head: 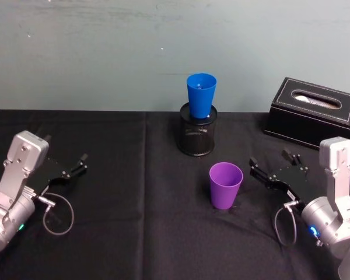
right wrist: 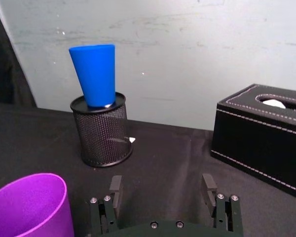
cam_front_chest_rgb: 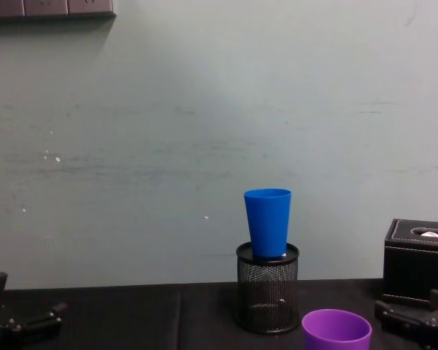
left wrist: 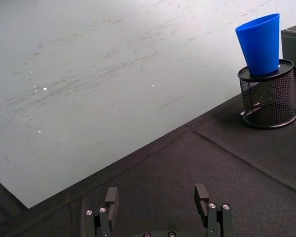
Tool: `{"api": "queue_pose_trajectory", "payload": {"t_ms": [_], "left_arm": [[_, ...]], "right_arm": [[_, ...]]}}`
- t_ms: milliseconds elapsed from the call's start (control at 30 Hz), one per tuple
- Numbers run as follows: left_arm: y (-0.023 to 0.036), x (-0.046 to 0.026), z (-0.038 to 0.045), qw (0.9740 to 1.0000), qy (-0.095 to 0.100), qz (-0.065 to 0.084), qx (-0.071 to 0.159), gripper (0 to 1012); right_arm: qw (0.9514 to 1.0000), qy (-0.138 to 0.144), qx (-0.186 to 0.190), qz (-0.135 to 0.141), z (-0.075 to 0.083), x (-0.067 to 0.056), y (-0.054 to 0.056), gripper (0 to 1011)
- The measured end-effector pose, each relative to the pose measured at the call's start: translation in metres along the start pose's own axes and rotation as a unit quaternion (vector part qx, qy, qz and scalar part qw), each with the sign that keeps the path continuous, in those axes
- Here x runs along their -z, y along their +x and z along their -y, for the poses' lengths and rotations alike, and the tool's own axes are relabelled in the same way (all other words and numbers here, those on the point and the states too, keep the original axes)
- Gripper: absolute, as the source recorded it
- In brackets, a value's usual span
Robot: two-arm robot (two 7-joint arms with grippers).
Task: Pick up one cup with a gripper and tap it against the other cup.
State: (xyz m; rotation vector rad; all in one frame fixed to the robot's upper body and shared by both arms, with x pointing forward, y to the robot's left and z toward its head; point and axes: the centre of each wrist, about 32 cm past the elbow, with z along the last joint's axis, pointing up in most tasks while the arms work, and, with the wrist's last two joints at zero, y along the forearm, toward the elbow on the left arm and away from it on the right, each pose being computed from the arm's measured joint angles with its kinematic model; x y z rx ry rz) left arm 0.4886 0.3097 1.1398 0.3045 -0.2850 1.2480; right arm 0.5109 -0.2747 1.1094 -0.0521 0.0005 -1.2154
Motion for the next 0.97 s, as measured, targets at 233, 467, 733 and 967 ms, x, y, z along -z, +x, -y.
{"api": "queue_pose_trajectory", "payload": {"t_ms": [233, 467, 733, 967], "left_arm": [[0.0000, 0.0000, 0.0000, 1.0000, 0.000, 0.000, 0.000, 1011], [0.0000, 0.0000, 0.0000, 1.0000, 0.000, 0.000, 0.000, 1011], [0.0000, 0.0000, 0.0000, 1.0000, 0.000, 0.000, 0.000, 1012], [0.0000, 0.0000, 0.0000, 1.0000, 0.000, 0.000, 0.000, 1012]], "right_arm": [[1.0000, -0.006, 0.002, -0.001, -0.0004, 0.0027, 0.0004, 1003], [1.0000, -0.005, 0.001, -0.001, -0.0003, 0.0020, 0.0003, 1003], [1.0000, -0.005, 0.001, -0.001, -0.0002, 0.0017, 0.0002, 1003], [1.0000, -0.004, 0.000, 0.000, 0.0000, 0.0017, 0.0001, 1003]]}}
